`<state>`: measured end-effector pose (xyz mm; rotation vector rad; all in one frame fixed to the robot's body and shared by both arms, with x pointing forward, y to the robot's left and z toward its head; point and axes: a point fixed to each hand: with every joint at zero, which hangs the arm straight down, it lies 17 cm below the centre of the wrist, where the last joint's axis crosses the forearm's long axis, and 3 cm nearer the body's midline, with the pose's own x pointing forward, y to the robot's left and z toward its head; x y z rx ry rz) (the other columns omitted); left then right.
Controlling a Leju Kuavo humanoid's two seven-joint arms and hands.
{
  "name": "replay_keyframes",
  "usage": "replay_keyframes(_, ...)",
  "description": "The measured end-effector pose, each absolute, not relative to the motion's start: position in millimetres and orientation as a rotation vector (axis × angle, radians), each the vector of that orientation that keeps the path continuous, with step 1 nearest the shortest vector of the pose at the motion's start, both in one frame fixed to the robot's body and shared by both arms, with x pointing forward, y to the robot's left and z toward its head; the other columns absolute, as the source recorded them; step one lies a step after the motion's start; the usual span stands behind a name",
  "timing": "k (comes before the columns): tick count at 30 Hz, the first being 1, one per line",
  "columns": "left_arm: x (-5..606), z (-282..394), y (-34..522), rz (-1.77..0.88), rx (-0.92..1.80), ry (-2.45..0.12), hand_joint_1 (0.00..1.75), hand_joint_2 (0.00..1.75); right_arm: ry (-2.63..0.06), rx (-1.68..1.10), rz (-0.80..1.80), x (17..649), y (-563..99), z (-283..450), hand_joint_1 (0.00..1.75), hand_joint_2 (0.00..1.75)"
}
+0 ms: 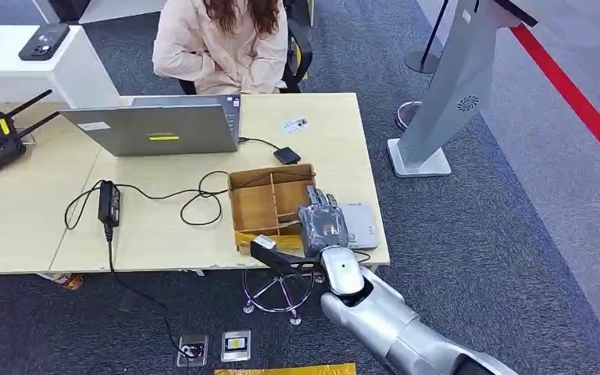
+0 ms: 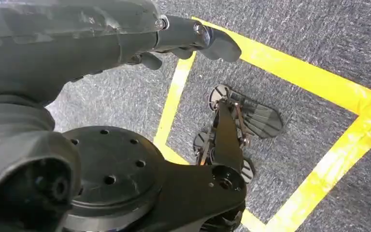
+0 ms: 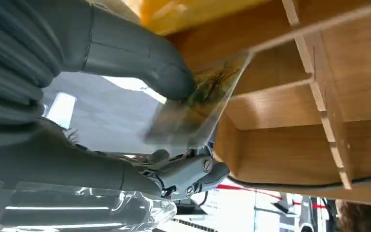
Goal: Pass the card to the sensor for recognition and then transmit it.
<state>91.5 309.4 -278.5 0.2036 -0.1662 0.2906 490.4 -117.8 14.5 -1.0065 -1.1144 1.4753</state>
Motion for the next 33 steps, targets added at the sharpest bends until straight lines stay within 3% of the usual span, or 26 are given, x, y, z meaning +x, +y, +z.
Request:
replay_keyframes(23, 90.7, -278.8, 308.3, 0.283, 0.198, -0.161, 0.00, 0.00, -1.108, -0.977, 1.474, 488.6, -115.4, 12.9, 1.75, 1.75)
replay_keyframes(33, 90.8, -278.7, 308.3, 0.277, 0.199, -0.162, 0.00, 0.00, -1.200, -1.048, 1.425, 499.6, -104.8, 56.6, 1.75, 1.75)
